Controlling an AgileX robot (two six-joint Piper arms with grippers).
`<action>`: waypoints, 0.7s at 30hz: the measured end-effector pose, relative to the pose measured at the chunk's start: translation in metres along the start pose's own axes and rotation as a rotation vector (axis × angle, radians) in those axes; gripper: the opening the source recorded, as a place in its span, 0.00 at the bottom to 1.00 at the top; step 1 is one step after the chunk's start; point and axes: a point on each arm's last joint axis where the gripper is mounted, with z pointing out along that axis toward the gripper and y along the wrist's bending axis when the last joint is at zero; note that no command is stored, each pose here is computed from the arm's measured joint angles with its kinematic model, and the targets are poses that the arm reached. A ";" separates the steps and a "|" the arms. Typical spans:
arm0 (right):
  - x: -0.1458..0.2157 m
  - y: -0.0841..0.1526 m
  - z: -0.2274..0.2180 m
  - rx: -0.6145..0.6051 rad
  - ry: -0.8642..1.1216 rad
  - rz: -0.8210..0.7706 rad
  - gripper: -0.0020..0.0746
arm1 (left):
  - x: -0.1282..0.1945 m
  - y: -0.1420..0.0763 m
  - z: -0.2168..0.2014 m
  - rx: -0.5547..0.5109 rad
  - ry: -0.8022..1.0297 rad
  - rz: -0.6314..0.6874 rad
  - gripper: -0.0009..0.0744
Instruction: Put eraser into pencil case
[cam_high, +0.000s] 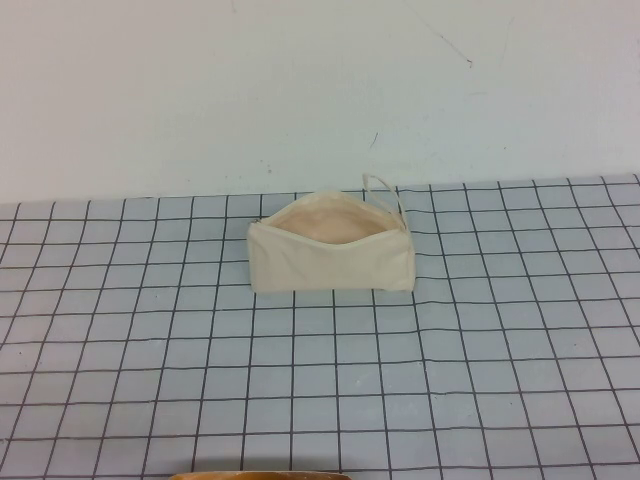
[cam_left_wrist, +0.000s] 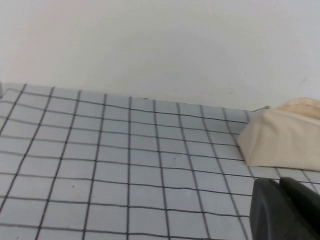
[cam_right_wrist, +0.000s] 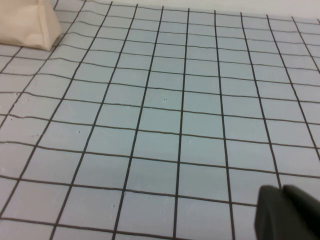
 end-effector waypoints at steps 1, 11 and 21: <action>0.000 0.000 0.000 0.000 0.000 0.000 0.02 | 0.007 0.004 -0.001 -0.028 -0.008 -0.004 0.01; 0.000 0.000 0.000 0.000 0.000 0.000 0.02 | 0.048 0.020 -0.004 -0.138 -0.022 0.019 0.01; 0.000 0.000 0.000 0.000 0.000 0.000 0.02 | 0.060 0.021 -0.005 -0.138 0.119 0.123 0.01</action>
